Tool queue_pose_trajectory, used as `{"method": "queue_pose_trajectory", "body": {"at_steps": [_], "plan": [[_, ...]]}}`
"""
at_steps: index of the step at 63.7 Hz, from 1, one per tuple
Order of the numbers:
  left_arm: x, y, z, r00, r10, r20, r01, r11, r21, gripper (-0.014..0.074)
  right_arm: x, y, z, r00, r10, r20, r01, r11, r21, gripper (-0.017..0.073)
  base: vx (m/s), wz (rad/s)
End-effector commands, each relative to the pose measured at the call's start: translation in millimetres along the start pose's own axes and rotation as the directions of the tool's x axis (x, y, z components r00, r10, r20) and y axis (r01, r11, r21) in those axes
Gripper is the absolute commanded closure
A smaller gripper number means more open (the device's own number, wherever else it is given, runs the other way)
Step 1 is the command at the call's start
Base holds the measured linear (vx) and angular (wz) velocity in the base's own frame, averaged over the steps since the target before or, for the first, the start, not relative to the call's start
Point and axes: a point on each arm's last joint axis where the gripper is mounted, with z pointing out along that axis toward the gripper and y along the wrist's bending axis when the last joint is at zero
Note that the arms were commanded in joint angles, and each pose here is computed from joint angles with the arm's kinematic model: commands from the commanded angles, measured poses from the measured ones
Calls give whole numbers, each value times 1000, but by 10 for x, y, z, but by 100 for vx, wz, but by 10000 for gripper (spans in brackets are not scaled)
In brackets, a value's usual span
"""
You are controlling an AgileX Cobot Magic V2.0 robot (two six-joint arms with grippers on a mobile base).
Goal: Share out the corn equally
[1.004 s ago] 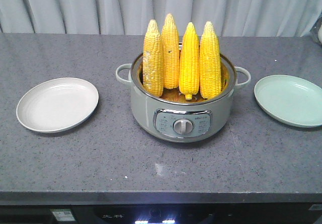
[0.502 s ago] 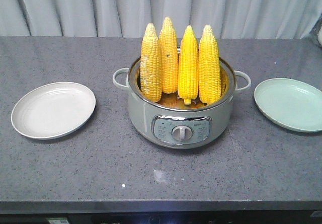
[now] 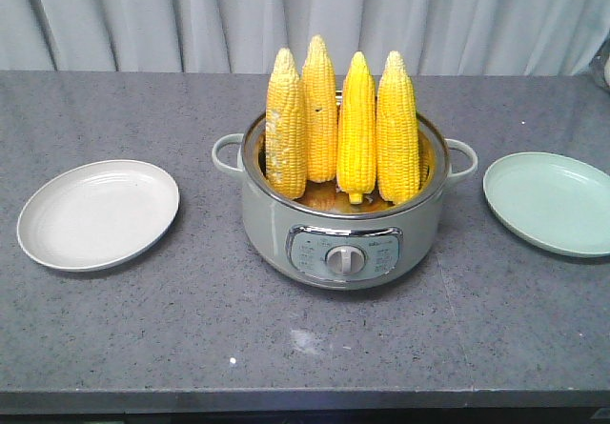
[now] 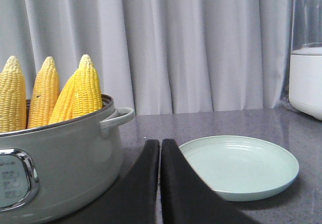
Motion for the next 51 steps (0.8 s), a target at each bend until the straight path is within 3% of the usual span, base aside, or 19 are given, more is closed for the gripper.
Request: {"method": "queue_pose_trajectory", "body": {"at_steps": [1, 51], "plan": [[-28, 1, -4, 997, -8, 79, 8, 1000, 4, 600, -39, -6, -4, 998, -20, 64, 20, 1000, 9, 562, 2, 0], [-28, 1, -4, 997, -8, 79, 8, 1000, 4, 600, -39, -6, -4, 998, -20, 64, 20, 1000, 9, 562, 1, 0]]}}
